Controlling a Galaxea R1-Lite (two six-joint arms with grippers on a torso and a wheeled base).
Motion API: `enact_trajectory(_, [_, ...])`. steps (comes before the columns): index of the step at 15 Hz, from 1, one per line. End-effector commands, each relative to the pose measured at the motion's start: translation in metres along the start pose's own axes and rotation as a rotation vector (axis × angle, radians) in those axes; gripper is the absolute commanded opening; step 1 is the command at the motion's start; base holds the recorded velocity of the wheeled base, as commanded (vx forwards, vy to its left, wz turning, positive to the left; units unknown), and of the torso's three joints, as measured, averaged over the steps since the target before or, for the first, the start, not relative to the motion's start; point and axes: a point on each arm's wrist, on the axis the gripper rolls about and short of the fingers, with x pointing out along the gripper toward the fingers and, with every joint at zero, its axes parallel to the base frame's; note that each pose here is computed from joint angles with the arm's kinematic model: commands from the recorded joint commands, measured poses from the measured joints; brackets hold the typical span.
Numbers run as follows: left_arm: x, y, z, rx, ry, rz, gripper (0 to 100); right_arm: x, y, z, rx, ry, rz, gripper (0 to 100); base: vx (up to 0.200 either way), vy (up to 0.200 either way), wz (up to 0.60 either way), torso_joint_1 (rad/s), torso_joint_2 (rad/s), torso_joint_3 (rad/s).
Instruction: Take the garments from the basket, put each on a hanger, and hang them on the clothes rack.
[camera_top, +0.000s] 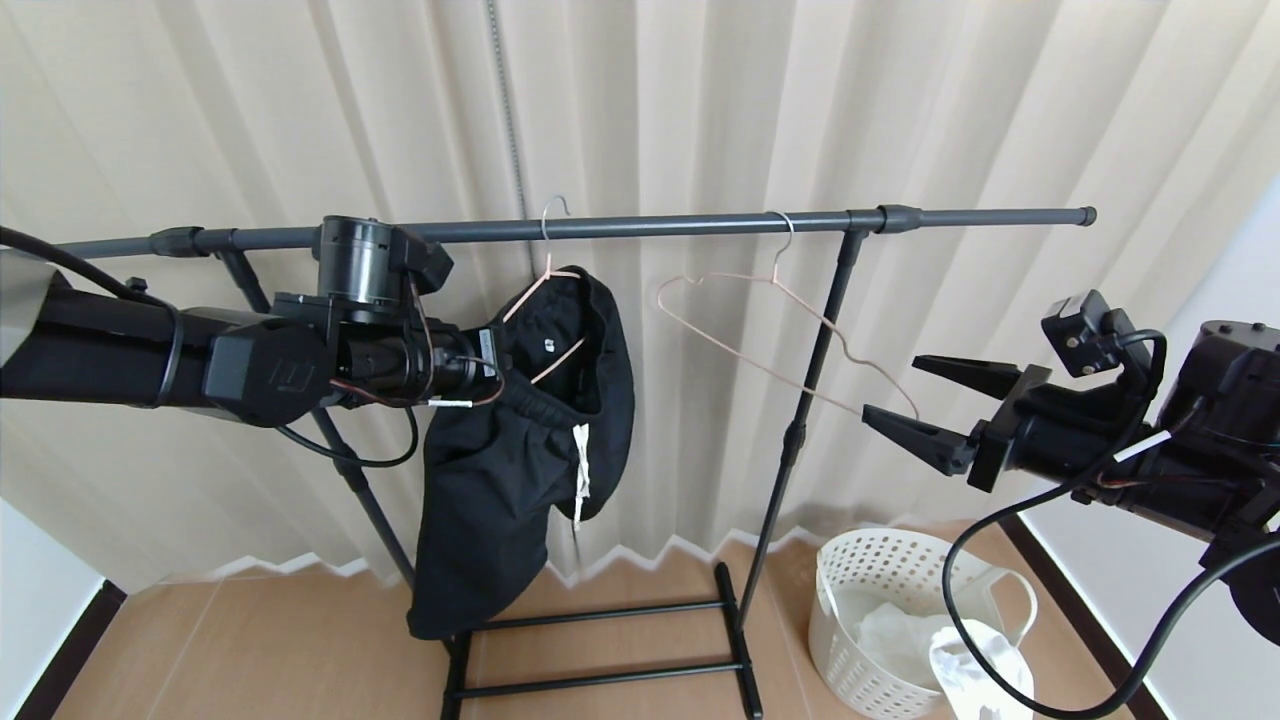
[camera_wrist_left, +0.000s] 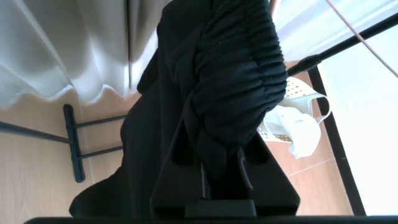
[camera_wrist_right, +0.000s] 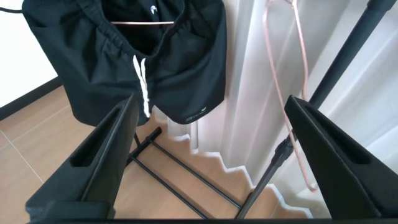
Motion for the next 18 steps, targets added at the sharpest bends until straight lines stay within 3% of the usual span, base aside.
enact_trajectory(1, [0.0, 0.0, 0.0, 0.001, 0.001, 0.001, 100, 0.0, 0.0, 0.0, -0.001, -0.001, 0.001, 100, 0.0, 0.0, 0.0, 0.0, 0.0, 0.0])
enact_trajectory(4, [-0.012, -0.001, 0.002, 0.007, -0.008, -0.001, 100, -0.002, 0.001, 0.003, -0.009, -0.012, 0.0, 100, 0.0, 0.0, 0.0, 0.0, 0.0, 0.0])
enact_trajectory(7, [-0.052, -0.008, 0.011, 0.014, -0.057, -0.017, 100, -0.009, 0.005, 0.015, -0.029, -0.046, -0.006, 100, 0.0, 0.0, 0.0, 0.0, 0.0, 0.0])
enact_trajectory(10, [-0.109, -0.008, 0.003, 0.06, -0.087, -0.014, 100, -0.02, 0.007, 0.042, -0.05, -0.101, -0.187, 100, 0.0, 0.0, 0.0, 0.0, 0.0, 0.0])
enact_trajectory(12, [-0.146, 0.0, -0.007, 0.071, -0.13, 0.004, 100, -0.039, 0.016, 0.062, -0.01, -0.032, -0.352, 100, 0.0, 0.0, 0.0, 0.0, 0.0, 0.0])
enact_trajectory(14, [-0.18, 0.003, -0.032, 0.129, -0.134, 0.011, 100, -0.065, 0.033, 0.066, 0.019, 0.038, -0.401, 100, 0.0, 0.0, 0.0, 0.0, 0.0, 0.0])
enact_trajectory(15, [-0.199, 0.006, -0.057, 0.18, -0.118, 0.009, 100, -0.082, 0.047, 0.057, 0.024, 0.06, -0.398, 100, 0.0, 0.0, 0.0, 0.0, 0.0, 0.0])
enact_trajectory(16, [-0.207, 0.007, -0.067, 0.207, -0.115, 0.001, 100, -0.088, 0.054, 0.052, 0.021, 0.065, -0.388, 100, 0.0, 0.0, 0.0, 0.0, 0.0, 0.0])
enact_trajectory(17, [-0.224, 0.008, -0.096, 0.265, -0.107, -0.052, 100, -0.103, 0.07, 0.039, 0.021, 0.083, -0.392, 100, 0.0, 0.0, 0.0, 0.0, 0.0, 0.0])
enact_trajectory(18, [-0.232, 0.011, -0.113, 0.281, -0.108, -0.074, 100, -0.11, 0.078, 0.026, 0.024, 0.109, -0.405, 100, 0.0, 0.0, 0.0, 0.0, 0.0, 0.0])
